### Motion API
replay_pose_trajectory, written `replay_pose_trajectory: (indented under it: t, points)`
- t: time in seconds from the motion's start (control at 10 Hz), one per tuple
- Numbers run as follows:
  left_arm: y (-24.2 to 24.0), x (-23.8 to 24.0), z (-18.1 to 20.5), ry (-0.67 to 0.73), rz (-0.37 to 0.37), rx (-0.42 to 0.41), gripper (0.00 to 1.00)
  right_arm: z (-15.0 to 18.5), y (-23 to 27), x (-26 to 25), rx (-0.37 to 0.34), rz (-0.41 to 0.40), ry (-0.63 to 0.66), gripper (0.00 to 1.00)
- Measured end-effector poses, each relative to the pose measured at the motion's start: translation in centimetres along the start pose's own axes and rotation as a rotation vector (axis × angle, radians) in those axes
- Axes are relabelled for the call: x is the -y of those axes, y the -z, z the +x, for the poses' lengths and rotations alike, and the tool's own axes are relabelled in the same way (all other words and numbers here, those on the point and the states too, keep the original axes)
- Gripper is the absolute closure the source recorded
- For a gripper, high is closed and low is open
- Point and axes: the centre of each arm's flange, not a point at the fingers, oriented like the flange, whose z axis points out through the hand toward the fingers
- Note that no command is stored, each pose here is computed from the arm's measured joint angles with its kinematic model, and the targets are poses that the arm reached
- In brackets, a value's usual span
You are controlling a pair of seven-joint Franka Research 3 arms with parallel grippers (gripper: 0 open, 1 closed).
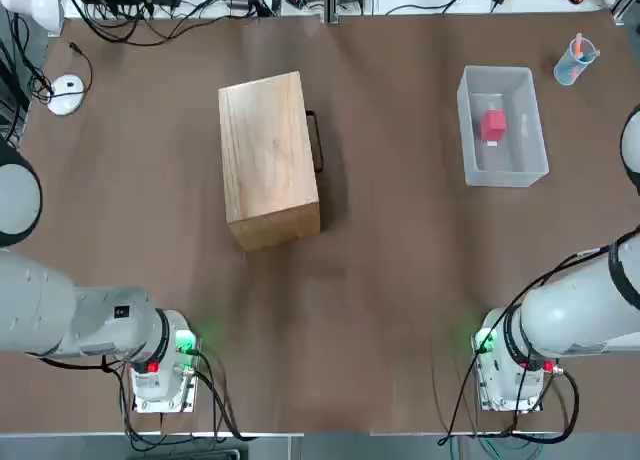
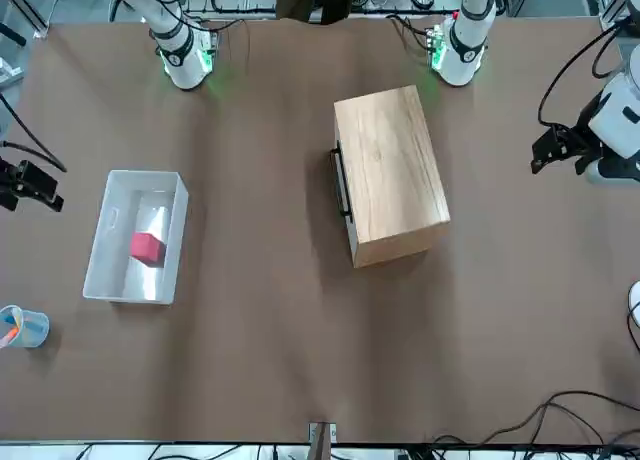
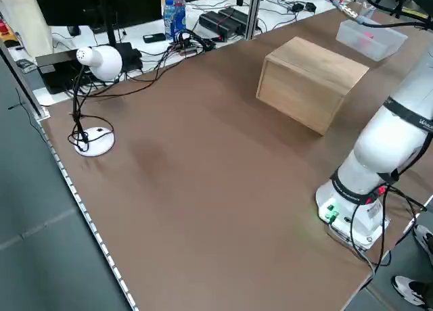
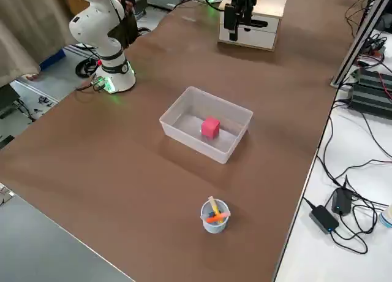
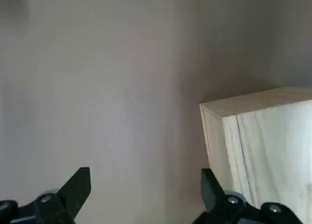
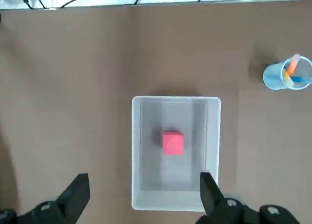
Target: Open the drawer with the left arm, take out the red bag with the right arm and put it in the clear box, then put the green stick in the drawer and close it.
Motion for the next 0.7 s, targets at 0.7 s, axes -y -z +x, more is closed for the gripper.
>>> replay_pose_trajectory:
  t: [0.7]
  points:
    - [0.01,0.21,0.01,0.004,0.000,0.000,0.00,-0.76,-1.39,-0.16,0.074,-0.010,-0.062,0.00]
